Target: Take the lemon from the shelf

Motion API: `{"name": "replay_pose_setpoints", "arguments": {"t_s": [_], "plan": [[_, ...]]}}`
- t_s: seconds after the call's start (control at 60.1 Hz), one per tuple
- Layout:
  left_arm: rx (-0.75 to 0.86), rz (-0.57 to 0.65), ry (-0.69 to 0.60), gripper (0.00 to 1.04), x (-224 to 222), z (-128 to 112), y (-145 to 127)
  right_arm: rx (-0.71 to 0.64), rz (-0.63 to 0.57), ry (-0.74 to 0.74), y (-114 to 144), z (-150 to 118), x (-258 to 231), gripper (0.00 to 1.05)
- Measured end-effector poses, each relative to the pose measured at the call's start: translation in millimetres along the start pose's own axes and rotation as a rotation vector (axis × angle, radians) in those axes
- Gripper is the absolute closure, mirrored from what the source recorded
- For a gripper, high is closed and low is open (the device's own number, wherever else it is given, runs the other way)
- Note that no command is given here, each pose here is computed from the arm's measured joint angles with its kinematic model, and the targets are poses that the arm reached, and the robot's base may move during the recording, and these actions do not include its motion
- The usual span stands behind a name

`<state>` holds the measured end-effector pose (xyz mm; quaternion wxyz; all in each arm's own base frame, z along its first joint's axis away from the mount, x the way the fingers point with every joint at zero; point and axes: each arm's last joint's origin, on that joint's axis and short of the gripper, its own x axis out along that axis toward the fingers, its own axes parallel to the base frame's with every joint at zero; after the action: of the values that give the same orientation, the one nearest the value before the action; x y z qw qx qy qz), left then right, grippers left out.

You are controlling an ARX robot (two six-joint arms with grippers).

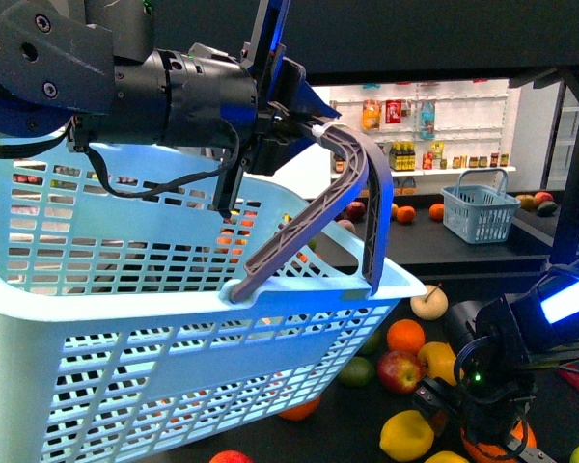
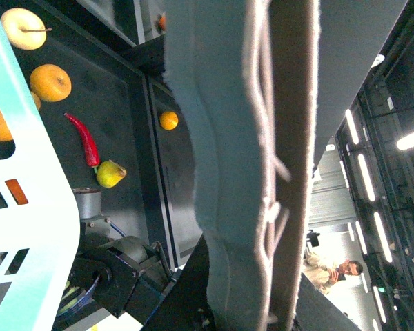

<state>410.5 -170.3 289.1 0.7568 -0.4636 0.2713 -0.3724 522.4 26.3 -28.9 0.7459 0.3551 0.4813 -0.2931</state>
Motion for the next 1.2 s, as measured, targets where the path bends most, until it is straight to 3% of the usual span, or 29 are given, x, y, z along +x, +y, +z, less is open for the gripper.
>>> {"name": "replay_pose_setpoints", "arguments": {"t_s": [0.649,0.832,0.898,0.998,1.198], "plan": [[0.000,0.000,0.000,0.95,0.0,0.0,0.0,-0.015,-0.043,0.011,5.1,-18.9,30.0,0.08],[0.000,0.000,0.000,0.95,0.0,0.0,0.0,-0.034,-0.038,0.004,5.5,-17.0,31.2,0.44],[0.000,0.000,0.000,0.95,0.0,0.0,0.0,-0.037,-0.037,-0.001,4.7,-16.3,31.8,0.51],[0.000,0.000,0.000,0.95,0.0,0.0,0.0,-0.041,-0.028,-0.009,2.4,-14.9,30.7,0.58],[0.000,0.000,0.000,0.95,0.0,0.0,0.0,-0.115,-0.036,-0.098,-10.4,-5.4,16.1,0.60]]}}
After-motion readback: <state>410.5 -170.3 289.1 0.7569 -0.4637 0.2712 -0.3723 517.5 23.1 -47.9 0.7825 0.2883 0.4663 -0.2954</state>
